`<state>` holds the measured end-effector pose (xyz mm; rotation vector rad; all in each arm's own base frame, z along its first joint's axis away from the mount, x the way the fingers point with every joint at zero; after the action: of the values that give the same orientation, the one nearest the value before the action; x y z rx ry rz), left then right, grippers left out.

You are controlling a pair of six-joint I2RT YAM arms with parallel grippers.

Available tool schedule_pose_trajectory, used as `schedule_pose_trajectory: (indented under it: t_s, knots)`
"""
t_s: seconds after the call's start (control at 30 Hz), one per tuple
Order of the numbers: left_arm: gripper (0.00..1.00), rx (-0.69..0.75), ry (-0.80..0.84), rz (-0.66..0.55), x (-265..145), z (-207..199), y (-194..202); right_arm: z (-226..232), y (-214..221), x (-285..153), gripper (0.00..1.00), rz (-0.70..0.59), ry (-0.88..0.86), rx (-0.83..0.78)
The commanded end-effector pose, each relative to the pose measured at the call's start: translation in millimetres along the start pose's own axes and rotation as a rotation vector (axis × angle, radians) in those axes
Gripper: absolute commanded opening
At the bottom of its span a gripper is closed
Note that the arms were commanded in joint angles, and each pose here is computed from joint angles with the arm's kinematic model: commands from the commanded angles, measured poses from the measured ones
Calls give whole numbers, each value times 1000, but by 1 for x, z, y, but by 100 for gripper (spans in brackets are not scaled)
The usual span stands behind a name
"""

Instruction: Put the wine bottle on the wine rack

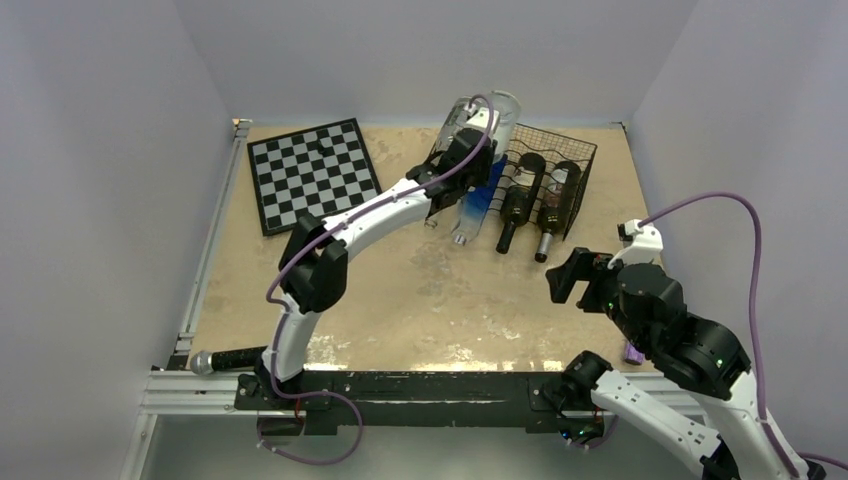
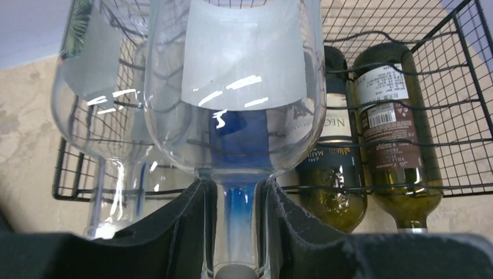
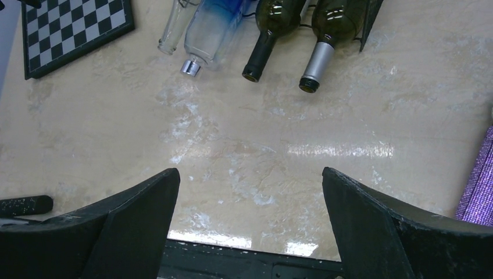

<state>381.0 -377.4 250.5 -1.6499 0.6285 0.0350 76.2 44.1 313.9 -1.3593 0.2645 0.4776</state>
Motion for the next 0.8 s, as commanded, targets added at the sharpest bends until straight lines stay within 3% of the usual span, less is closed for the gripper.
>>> schedule_pose_trajectory:
  t_s: [0.0, 0.4, 0.77]
  knots:
    - [0, -203, 141, -324, -23, -24, -97, -6, 1, -1, 98, -14, 45, 10]
    - [0, -212, 110, -197, 10, -14, -55, -5, 7, 6, 98, 15, 58, -3]
    - [0, -238, 56, -205, 35, -12, -43, -2, 7, 10, 98, 23, 60, -6]
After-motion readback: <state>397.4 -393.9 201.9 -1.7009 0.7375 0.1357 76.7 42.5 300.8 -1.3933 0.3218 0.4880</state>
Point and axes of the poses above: each gripper's point midway between its finger pads, its own x axis out along the fingers, its own z axis along the line the jaws close on, y = z × x, the point moved 9 cm from there along -x, back along the fingers, and after that the axes turned 7 degrees about -x, right-handed, at the moved point
